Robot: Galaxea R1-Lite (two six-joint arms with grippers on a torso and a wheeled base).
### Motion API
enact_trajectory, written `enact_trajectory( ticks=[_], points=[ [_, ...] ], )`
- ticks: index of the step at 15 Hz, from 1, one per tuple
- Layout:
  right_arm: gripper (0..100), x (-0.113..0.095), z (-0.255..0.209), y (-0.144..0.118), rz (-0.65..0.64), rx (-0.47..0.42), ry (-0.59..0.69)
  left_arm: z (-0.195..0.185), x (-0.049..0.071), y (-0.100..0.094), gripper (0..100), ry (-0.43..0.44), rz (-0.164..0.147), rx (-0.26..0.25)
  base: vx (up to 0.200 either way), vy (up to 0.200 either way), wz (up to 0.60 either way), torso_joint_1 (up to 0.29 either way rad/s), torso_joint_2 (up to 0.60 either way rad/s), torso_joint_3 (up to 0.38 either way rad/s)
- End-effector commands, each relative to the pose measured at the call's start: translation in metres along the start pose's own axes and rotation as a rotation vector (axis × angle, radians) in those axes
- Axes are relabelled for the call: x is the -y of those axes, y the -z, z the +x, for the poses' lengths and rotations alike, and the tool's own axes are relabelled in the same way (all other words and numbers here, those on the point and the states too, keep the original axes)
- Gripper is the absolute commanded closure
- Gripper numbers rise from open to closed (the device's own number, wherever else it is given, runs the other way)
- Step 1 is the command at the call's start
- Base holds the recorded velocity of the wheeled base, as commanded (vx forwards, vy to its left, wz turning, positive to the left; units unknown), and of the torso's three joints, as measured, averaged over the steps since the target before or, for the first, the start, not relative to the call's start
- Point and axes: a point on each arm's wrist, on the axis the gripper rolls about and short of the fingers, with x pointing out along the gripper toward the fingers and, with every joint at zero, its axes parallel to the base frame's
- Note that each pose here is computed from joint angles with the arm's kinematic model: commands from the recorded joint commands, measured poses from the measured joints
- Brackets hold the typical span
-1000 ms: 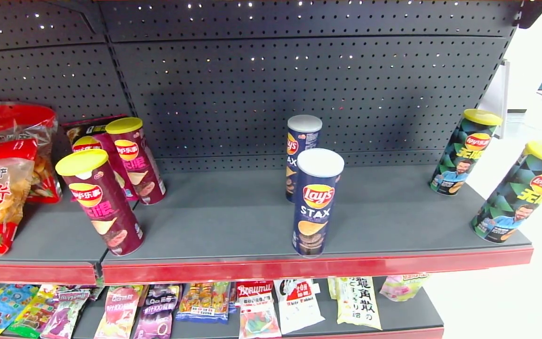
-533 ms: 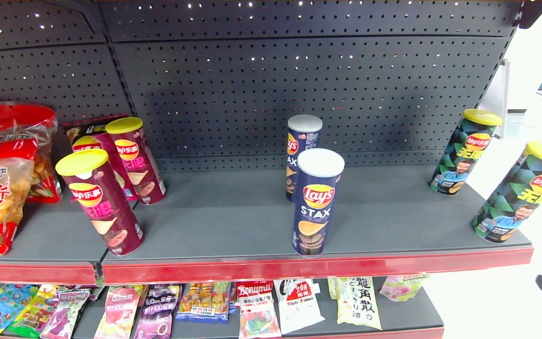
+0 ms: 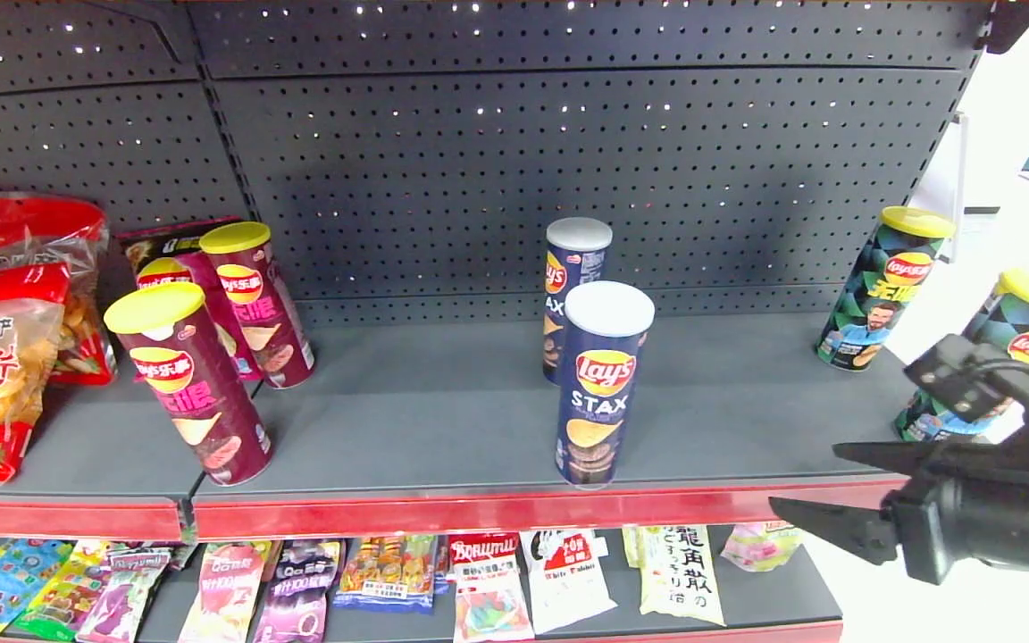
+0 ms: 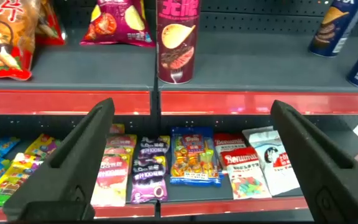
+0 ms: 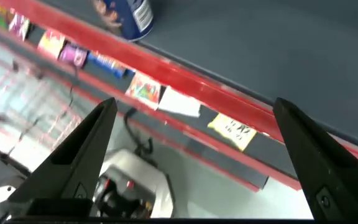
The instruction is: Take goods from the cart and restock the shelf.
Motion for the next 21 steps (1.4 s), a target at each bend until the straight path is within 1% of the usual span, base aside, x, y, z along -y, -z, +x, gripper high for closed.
enact_trajectory(
  ticks=[1,4,6,7,8,9,12,17,21],
  points=[
    [0,0.001,0.051,-0.014,-0.01,-0.115,-0.011,0.0,0.0,0.0,0,-0.006,0.002,0.001,0.0,0.0,0.0,0.0,0.0,0.0],
    [0,0.006,0.077,-0.022,-0.006,-0.151,0.011,0.0,0.0,0.0,0,-0.014,0.006,0.003,0.0,0.0,0.0,0.0,0.0,0.0],
    [0,0.007,0.084,-0.026,-0.008,-0.152,0.015,0.0,0.0,0.0,0,-0.014,0.006,0.003,0.0,0.0,0.0,0.0,0.0,0.0],
    [0,0.009,0.096,-0.03,-0.008,-0.162,0.045,0.0,0.0,0.0,0,-0.014,0.006,0.003,0.0,0.0,0.0,0.0,0.0,0.0],
    [0,0.01,0.097,-0.03,-0.008,-0.165,0.051,0.0,0.0,0.0,0,-0.014,0.006,0.003,0.0,0.0,0.0,0.0,0.0,0.0],
    [0,0.006,0.103,-0.03,-0.022,-0.177,0.062,0.0,0.0,0.0,0,-0.014,0.006,0.003,0.0,0.0,0.0,0.0,0.0,0.0],
    [0,0.002,0.114,-0.029,-0.034,-0.2,0.067,0.0,0.0,0.0,0,-0.014,0.006,0.003,0.0,0.0,0.0,0.0,0.0,0.0],
    [0,0.003,0.13,-0.036,-0.048,-0.204,0.123,0.0,0.0,0.0,0,-0.015,0.006,0.002,0.0,0.0,0.0,0.0,0.0,0.0],
    [0,-0.007,0.138,-0.037,-0.075,-0.211,0.117,0.0,0.0,0.0,0,-0.015,0.006,0.003,0.0,0.0,0.0,0.0,0.0,0.0]
  ],
)
